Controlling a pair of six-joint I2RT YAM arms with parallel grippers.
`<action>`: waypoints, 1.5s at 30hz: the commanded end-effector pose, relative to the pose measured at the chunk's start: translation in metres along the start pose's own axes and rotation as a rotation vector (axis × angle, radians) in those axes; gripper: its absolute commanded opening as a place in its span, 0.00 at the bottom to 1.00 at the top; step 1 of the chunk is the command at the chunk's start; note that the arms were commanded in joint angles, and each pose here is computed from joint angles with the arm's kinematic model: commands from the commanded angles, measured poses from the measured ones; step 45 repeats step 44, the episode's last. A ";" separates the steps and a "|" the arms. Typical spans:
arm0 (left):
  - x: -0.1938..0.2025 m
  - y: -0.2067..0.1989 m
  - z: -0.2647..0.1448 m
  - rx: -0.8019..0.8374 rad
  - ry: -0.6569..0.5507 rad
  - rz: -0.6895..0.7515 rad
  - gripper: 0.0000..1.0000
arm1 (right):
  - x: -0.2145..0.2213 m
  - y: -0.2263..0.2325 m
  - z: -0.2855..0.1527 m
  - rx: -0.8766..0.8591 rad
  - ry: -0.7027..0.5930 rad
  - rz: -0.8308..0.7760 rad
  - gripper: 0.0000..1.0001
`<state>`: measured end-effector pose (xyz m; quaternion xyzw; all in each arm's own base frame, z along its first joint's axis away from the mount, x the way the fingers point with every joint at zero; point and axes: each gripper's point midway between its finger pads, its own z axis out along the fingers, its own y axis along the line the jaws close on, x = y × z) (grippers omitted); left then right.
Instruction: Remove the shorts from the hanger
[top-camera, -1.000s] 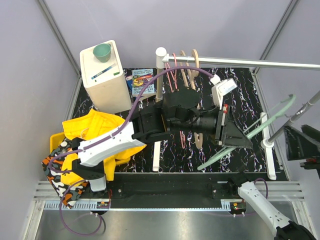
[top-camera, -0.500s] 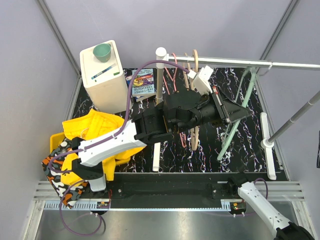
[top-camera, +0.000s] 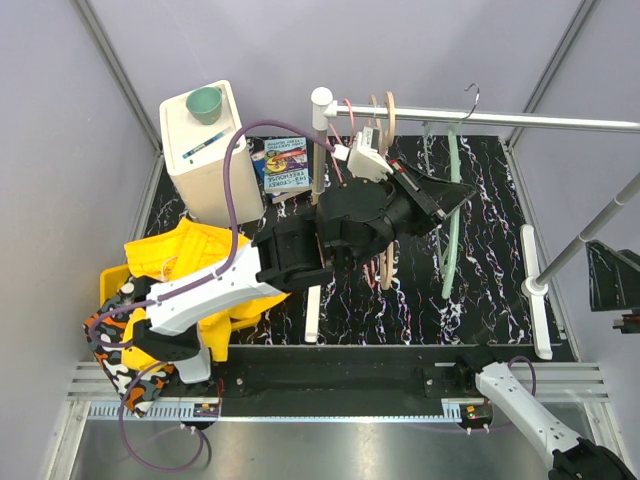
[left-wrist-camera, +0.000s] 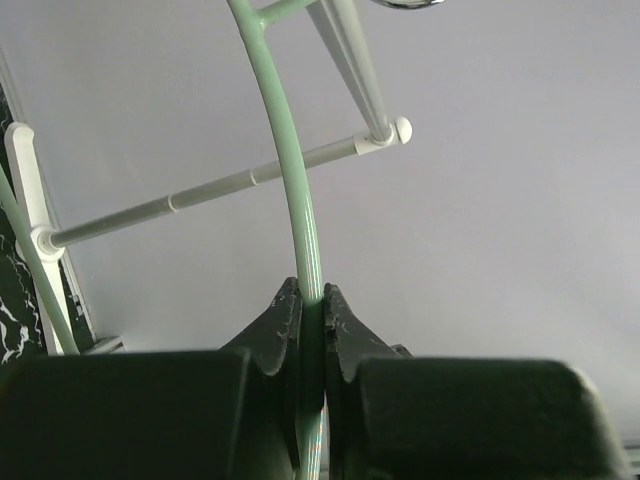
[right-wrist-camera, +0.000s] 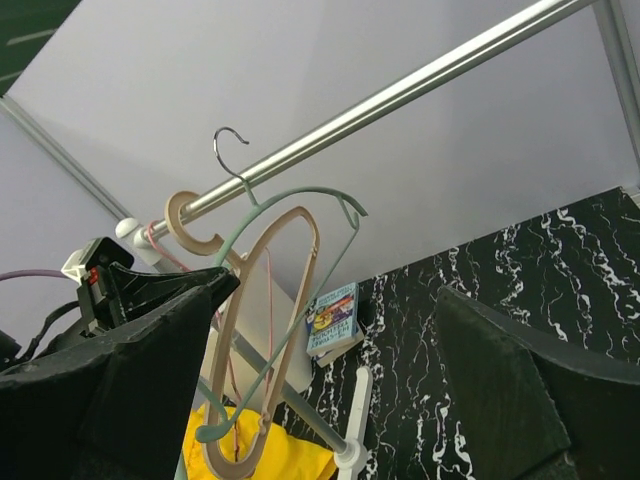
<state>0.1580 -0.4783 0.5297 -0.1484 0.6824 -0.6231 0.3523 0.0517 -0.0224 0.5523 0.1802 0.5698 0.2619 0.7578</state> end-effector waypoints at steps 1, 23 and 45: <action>-0.038 -0.017 -0.018 0.027 -0.112 -0.109 0.00 | 0.021 0.003 0.016 0.003 0.079 -0.007 1.00; -0.020 -0.014 -0.047 0.090 -0.004 0.136 0.68 | 0.132 -0.044 0.029 0.279 0.375 0.210 1.00; -0.033 0.005 -0.177 0.251 0.113 0.638 0.99 | 0.250 -0.083 0.005 0.505 0.702 0.346 1.00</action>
